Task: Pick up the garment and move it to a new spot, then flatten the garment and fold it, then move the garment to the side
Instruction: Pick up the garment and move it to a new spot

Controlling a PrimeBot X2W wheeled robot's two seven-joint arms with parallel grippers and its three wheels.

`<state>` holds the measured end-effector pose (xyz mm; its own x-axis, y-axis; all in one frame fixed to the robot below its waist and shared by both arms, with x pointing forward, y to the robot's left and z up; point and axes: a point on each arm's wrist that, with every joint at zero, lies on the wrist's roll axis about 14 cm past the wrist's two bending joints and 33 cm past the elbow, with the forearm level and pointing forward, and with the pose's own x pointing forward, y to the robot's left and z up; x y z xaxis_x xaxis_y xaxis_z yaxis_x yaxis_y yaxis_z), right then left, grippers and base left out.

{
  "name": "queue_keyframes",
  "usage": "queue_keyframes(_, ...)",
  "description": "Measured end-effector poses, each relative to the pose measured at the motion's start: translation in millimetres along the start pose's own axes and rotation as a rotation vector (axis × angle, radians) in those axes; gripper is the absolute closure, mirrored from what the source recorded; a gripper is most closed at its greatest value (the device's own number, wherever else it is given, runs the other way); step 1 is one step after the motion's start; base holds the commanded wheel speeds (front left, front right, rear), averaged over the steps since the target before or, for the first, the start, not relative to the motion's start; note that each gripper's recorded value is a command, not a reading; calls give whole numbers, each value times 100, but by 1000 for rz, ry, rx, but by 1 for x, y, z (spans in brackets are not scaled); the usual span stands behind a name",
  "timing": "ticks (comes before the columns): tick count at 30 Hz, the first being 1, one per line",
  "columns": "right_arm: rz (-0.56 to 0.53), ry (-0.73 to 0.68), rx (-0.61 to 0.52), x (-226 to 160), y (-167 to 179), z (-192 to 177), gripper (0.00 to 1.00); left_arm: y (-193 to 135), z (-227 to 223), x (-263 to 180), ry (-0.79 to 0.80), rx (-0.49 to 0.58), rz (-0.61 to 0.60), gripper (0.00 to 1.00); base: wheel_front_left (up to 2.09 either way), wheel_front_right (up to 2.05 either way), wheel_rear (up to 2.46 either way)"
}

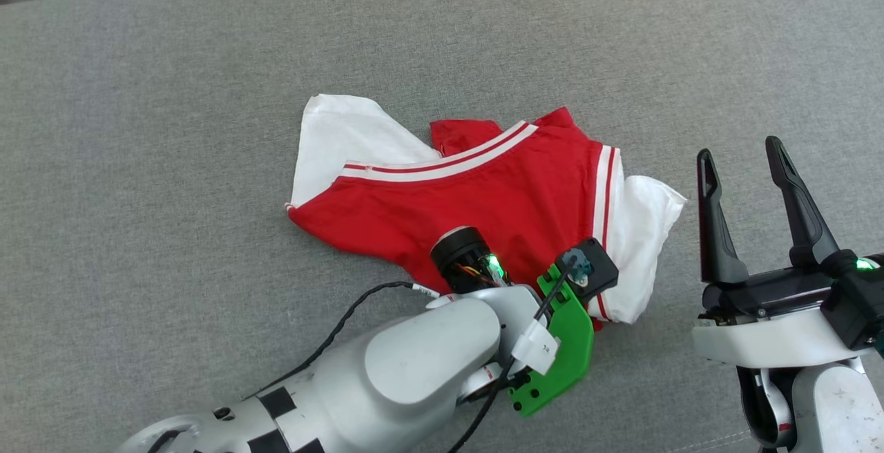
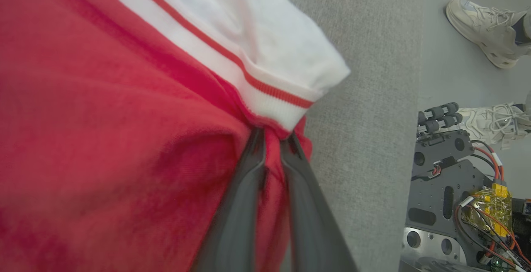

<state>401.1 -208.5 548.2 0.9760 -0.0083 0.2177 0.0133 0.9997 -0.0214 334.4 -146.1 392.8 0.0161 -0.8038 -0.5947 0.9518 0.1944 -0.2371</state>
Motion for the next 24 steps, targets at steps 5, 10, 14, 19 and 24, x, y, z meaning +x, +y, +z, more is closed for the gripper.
queue_keyframes(5, 0, -4, 0, -1, 0, 2, 0, 0, 8, 0, -79, -4, 18, 0, 0, 0, 0)
queue_keyframes(10, -6, -3, -14, -7, -2, 4, 0, 9, 48, -13, -308, 29, 75, 0, 0, 0, 0)
queue_keyframes(14, 4, 2, -21, -13, 1, 5, 0, 23, 80, -36, -462, 80, 149, 0, 0, 0, 0)
queue_keyframes(19, 25, -3, -11, -19, 9, 8, 0, 39, 103, -67, -599, 99, 291, 0, 0, 0, 0)
queue_keyframes(24, 48, -17, -3, -19, 16, 12, 0, 75, 112, -117, -692, 102, 518, 0, 0, 0, 0)
